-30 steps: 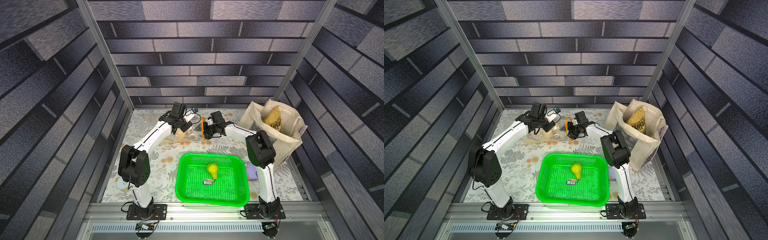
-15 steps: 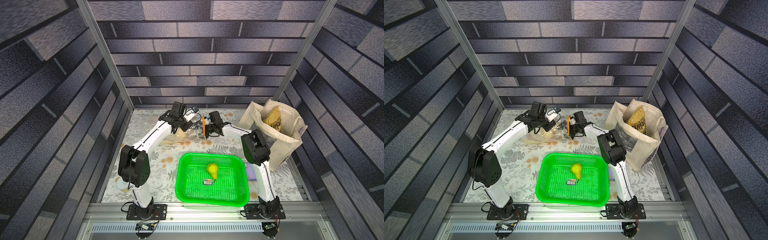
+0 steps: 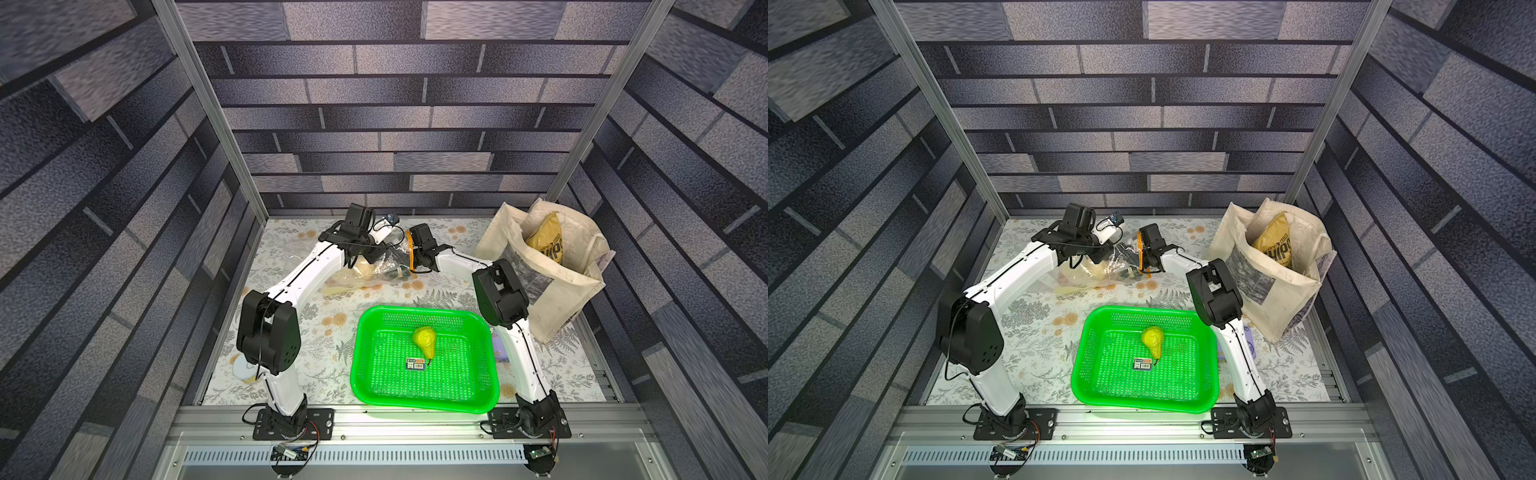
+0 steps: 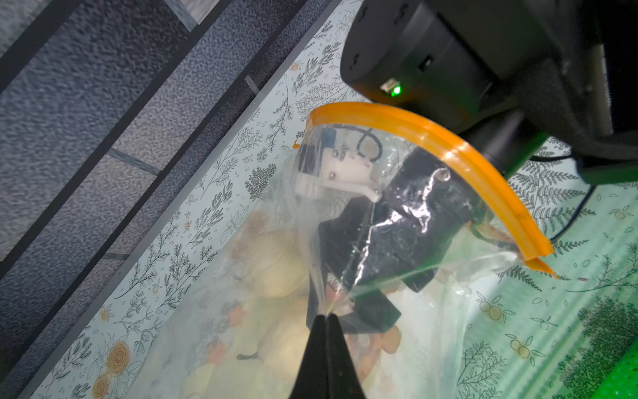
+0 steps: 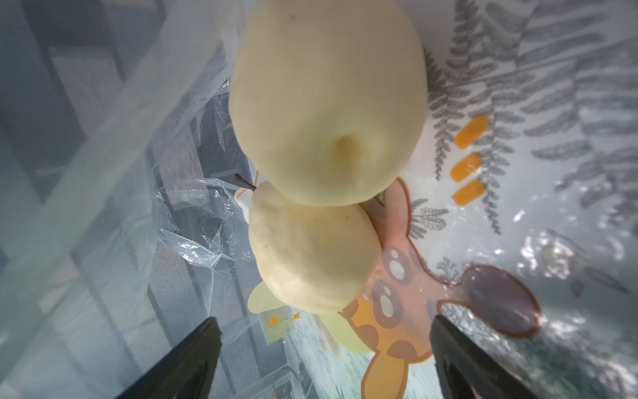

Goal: Open the zip-top bag and take out the pear
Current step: Pick up the pear from the zipper food storage bag.

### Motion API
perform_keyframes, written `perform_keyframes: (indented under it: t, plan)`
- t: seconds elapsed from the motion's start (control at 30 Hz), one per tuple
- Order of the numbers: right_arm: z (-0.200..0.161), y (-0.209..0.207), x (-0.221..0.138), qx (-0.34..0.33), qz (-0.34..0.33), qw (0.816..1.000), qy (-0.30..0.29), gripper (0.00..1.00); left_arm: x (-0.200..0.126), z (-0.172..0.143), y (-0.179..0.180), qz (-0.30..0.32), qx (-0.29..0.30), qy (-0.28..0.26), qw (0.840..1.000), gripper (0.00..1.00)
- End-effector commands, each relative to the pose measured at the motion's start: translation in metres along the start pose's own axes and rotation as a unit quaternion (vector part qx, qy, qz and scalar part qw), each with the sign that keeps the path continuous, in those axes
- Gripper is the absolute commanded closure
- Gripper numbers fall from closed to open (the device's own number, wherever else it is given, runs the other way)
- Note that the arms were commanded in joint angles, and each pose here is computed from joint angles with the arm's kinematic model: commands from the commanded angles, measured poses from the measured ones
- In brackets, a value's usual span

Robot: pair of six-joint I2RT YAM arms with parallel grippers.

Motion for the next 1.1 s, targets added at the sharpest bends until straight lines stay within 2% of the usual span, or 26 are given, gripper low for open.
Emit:
perform_keyframes:
  t: [0.0, 0.3, 0.33, 0.37, 0.4, 0.5, 0.6, 0.63, 0.73, 0.83, 0.93, 1.07]
  plan:
    - [-0.001, -0.005, 0.01, 0.004, -0.002, 1.0, 0.005, 0.05, -0.002, 0.008, -0.005, -0.01, -0.008, -0.011, 1.0, 1.0]
    - [-0.009, 0.006, 0.021, -0.019, 0.022, 0.999, 0.022, 0.03, 0.001, 0.014, -0.004, -0.007, -0.018, -0.013, 1.0, 0.99]
    - [-0.009, 0.005, 0.021, -0.019, 0.022, 0.999, 0.022, 0.04, 0.0, 0.015, -0.003, -0.006, -0.025, -0.013, 1.0, 0.94]
    - [-0.009, 0.004, 0.021, -0.019, 0.02, 0.999, 0.023, 0.04, -0.003, 0.017, -0.001, -0.004, -0.041, -0.018, 0.999, 0.82]
    - [-0.009, 0.003, 0.021, -0.018, 0.017, 0.999, 0.022, 0.04, -0.008, 0.02, 0.002, -0.008, -0.062, -0.027, 0.998, 0.76]
    - [-0.008, 0.002, 0.022, -0.02, 0.011, 0.999, 0.022, 0.03, -0.029, 0.029, 0.008, -0.048, -0.13, -0.06, 0.989, 0.55]
    - [-0.005, 0.002, 0.021, -0.028, 0.001, 0.999, 0.019, 0.02, -0.052, 0.033, 0.022, -0.05, -0.183, -0.088, 0.978, 0.39]
    - [-0.004, 0.002, 0.02, -0.032, -0.002, 0.999, 0.018, 0.02, -0.057, 0.032, 0.026, -0.043, -0.199, -0.092, 0.975, 0.38]
    - [-0.003, 0.003, 0.019, -0.038, -0.007, 0.999, 0.016, 0.02, -0.071, 0.02, 0.046, -0.001, -0.255, -0.09, 0.963, 0.38]
    - [-0.002, 0.003, 0.02, -0.039, -0.009, 0.999, 0.014, 0.02, -0.078, 0.001, 0.061, 0.038, -0.308, -0.066, 0.948, 0.43]
    - [-0.001, 0.003, 0.021, -0.038, -0.006, 0.999, 0.018, 0.04, -0.074, -0.02, 0.072, 0.064, -0.353, -0.035, 0.933, 0.5]
    - [0.001, 0.006, 0.02, -0.042, -0.005, 0.999, 0.016, 0.05, -0.061, -0.041, 0.079, 0.068, -0.405, 0.005, 0.912, 0.58]
Point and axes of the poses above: each gripper's point midway between its finger pads, its own x axis out along the fingers, its own y axis along the line the jaws close on, z = x × y, the point moved 3 cm from there along -x, back along the fingers, and after that the axes turned 14 degrees about -x, right-handed, at the moved point
